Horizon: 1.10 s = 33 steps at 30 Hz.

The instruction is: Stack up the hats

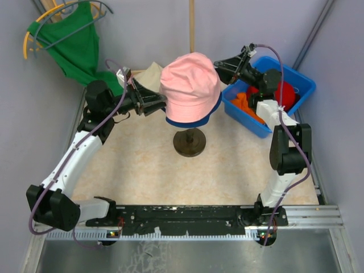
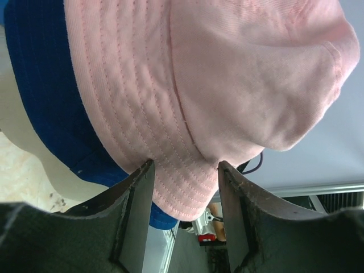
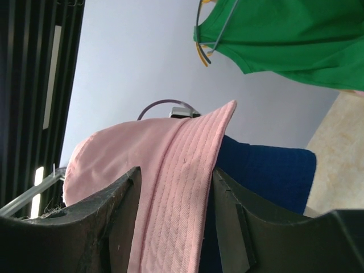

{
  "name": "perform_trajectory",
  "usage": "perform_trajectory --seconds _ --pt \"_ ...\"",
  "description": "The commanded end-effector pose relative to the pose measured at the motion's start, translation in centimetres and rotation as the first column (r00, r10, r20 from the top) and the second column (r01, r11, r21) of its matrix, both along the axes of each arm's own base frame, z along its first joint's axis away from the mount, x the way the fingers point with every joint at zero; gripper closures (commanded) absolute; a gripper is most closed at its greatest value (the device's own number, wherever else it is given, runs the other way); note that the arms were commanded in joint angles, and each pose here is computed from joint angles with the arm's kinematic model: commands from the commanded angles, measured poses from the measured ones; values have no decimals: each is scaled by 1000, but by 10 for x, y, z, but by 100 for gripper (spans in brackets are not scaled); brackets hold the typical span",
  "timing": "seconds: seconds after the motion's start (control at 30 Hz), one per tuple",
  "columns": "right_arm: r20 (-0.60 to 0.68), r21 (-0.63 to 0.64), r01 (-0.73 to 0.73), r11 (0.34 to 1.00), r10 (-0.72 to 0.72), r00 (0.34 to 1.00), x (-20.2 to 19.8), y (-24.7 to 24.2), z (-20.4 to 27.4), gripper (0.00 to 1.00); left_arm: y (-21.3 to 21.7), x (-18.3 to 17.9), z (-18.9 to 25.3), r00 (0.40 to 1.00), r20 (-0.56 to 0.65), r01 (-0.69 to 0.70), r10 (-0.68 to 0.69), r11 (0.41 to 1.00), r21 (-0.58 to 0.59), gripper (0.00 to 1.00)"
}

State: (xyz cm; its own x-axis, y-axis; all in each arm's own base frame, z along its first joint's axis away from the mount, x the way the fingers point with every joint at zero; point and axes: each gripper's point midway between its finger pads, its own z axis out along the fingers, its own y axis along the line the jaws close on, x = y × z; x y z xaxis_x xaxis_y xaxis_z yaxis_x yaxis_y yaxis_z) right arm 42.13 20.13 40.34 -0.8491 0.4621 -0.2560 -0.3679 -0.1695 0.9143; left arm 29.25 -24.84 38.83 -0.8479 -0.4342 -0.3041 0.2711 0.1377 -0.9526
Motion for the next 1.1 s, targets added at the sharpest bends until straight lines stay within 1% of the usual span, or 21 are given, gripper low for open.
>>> perform_trajectory --seconds 0.0,0.13,0.23,0.3,0.43,0.5,0.6,0.67,0.73,0.87,0.97,1.07 --pt "109 27 -66 997 62 992 -25 10 34 49 -3 13 3 999 38 -17 17 1000 21 44" --pt "91 41 -104 994 100 991 -34 15 34 50 -2 22 8 998 56 -15 13 999 36 45" --pt "81 61 -115 992 110 991 -39 13 33 54 3 28 8 998 61 -25 22 999 49 45" --pt "73 71 -115 991 110 991 -42 13 33 63 10 33 6 998 63 -34 31 998 53 45" --pt "56 74 -108 991 104 993 -46 12 29 87 29 45 0 996 65 -67 62 995 71 45" --pt "39 76 -102 992 100 994 -48 11 24 94 42 52 1 994 71 -92 87 993 74 45" --pt "12 75 -79 994 78 997 -53 10 12 100 50 54 6 993 76 -92 87 994 65 45" --pt "-17 62 -53 997 54 998 -55 9 1 100 50 48 12 995 68 -77 73 996 48 45" --pt "-8 44 -18 999 18 1000 -61 8 2 100 49 37 18 996 56 -64 63 998 25 44" --pt "-29 -7 53 999 -53 998 -55 7 0 100 51 10 20 998 -7 -59 59 998 -24 41" --pt "-32 -65 134 989 -136 990 -51 4 0 100 50 -8 18 997 -63 -48 43 996 -80 41" --pt "-18 -112 206 972 -209 978 -50 1 0 100 49 -20 19 996 -85 -44 35 994 -98 39"
